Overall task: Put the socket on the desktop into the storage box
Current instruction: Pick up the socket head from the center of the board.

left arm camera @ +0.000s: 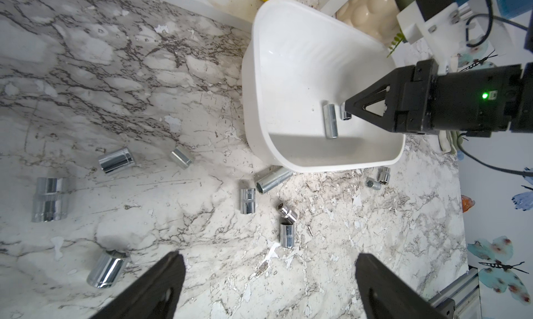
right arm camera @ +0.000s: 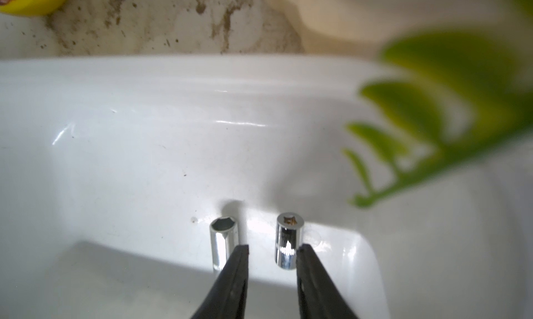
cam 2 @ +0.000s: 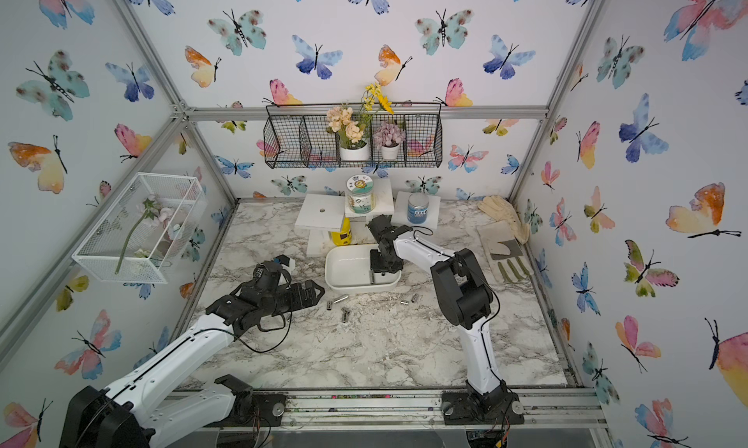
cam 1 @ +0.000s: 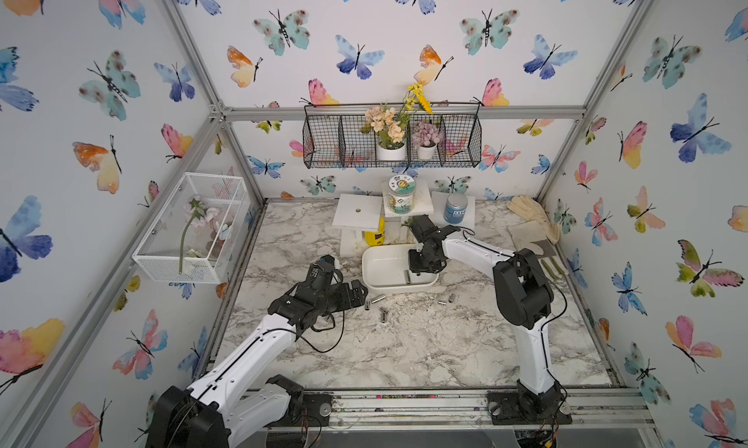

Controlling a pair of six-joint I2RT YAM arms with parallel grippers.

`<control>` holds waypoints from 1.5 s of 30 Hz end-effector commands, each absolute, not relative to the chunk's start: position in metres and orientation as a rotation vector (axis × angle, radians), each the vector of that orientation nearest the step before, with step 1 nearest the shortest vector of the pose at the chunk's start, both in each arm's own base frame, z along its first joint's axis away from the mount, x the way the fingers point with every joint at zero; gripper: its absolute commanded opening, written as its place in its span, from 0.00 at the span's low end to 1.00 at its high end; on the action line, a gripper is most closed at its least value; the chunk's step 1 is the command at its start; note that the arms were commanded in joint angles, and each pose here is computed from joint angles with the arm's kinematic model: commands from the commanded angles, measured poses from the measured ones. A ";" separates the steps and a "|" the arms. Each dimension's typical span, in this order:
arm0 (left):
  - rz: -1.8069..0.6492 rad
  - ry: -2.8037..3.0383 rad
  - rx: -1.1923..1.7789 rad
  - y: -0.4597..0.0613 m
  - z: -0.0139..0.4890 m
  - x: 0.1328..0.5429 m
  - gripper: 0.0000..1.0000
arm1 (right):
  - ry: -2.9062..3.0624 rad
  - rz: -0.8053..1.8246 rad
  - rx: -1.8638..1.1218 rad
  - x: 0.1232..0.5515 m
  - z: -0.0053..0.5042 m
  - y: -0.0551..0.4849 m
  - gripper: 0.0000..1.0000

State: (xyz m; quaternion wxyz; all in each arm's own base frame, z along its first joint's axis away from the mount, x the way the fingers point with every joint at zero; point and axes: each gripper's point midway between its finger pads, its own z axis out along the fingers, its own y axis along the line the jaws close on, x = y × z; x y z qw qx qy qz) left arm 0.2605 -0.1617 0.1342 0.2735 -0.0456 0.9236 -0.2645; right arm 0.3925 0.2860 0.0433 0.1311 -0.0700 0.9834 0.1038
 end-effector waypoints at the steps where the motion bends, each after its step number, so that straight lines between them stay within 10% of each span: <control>1: -0.691 2.469 -0.144 -0.156 0.137 0.261 0.97 | 2.816 0.320 -0.198 0.391 0.064 0.287 0.34; 45: -0.260 2.658 -0.502 -0.113 0.101 0.276 0.82 | 2.516 0.695 -0.725 0.286 0.160 0.358 0.40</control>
